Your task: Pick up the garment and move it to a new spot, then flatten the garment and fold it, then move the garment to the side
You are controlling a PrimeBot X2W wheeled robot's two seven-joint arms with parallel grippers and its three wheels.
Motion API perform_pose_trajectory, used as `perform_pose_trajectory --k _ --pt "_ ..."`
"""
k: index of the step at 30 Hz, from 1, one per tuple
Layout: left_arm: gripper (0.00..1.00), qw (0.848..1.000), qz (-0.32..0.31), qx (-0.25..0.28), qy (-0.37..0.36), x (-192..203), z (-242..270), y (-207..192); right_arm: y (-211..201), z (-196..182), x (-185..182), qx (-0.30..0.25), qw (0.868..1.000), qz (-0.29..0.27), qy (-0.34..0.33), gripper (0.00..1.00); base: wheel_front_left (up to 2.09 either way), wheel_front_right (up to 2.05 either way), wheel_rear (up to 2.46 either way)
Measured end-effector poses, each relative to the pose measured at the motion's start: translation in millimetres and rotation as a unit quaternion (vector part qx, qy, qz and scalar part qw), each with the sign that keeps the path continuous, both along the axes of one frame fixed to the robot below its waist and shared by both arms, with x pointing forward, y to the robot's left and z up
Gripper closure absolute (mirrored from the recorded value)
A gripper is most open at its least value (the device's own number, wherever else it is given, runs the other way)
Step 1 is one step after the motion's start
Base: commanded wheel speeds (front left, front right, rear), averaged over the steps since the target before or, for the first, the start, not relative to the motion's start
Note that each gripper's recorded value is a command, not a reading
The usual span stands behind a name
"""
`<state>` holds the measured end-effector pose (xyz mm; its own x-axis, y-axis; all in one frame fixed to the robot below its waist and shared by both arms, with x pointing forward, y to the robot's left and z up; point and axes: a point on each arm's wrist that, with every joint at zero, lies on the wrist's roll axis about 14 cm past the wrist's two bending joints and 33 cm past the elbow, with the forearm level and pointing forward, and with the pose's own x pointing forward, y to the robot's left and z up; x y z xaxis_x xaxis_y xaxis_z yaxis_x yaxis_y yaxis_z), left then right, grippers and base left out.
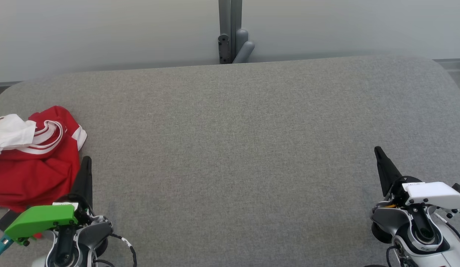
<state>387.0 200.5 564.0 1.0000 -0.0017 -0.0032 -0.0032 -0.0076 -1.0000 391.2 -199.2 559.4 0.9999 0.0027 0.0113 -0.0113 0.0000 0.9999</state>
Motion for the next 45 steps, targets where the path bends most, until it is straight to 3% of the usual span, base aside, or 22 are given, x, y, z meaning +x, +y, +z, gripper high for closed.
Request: perform_pose_trajectory --k 45 --pt "1.00 1.000 0.000 0.000 0.000 0.1 0.1 0.1 0.1 1.2 -1.7 0.002 1.000 0.000 0.003 1.00 0.00 0.00 0.00"
